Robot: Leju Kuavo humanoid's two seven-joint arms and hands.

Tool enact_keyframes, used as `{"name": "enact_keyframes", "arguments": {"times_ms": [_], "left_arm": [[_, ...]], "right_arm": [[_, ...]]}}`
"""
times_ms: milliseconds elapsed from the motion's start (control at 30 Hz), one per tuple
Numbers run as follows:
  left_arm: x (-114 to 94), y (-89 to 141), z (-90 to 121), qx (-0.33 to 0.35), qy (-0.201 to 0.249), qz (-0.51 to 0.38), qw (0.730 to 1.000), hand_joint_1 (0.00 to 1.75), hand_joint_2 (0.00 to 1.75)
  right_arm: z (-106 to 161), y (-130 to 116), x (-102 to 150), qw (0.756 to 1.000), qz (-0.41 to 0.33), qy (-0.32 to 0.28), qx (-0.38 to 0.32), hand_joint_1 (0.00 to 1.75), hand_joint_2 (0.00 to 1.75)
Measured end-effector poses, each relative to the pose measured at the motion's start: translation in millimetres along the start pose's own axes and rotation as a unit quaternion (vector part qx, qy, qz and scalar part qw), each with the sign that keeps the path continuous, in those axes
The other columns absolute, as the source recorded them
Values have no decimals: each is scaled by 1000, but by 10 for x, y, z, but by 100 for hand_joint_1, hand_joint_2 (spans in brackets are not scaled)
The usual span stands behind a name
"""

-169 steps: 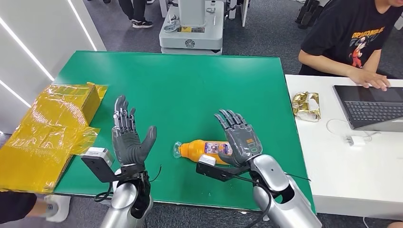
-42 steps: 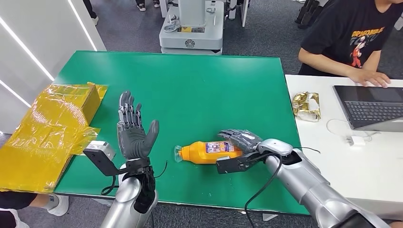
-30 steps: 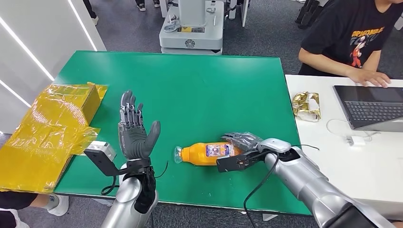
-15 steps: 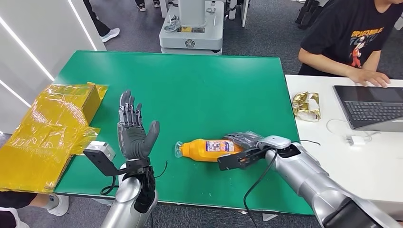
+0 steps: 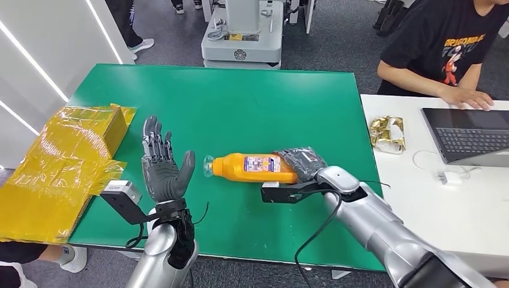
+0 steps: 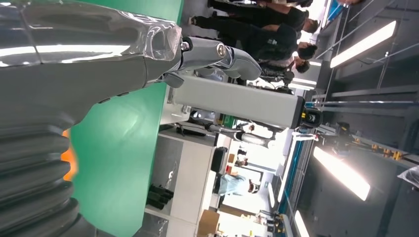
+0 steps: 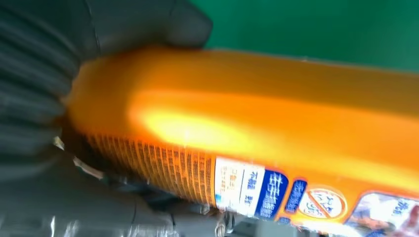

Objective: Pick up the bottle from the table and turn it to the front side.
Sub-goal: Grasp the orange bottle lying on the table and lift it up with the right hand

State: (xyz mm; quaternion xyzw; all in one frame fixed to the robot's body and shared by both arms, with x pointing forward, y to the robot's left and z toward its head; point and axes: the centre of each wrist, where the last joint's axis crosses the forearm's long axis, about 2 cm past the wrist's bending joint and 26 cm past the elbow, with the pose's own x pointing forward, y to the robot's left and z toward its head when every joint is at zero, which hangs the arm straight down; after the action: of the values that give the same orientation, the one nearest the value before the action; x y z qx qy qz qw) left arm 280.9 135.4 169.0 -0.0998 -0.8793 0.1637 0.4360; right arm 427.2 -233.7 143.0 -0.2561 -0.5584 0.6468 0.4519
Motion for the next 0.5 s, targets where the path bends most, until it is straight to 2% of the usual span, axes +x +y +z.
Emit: {"name": "enact_keyframes", "arguments": {"times_ms": [133, 333, 500], "left_arm": [[0, 2, 2, 4, 0, -5, 1000, 0, 175], [-2, 4, 8, 7, 0, -8, 1000, 0, 175], [-15, 13, 56, 10, 5, -12, 1000, 0, 175]], "right_arm": [[37, 135, 144, 996, -52, -2, -77, 175, 175], [92, 267, 278, 985, -114, -7, -132, 175, 175], [166, 371, 426, 963, -139, -4, -231, 175, 175]]}}
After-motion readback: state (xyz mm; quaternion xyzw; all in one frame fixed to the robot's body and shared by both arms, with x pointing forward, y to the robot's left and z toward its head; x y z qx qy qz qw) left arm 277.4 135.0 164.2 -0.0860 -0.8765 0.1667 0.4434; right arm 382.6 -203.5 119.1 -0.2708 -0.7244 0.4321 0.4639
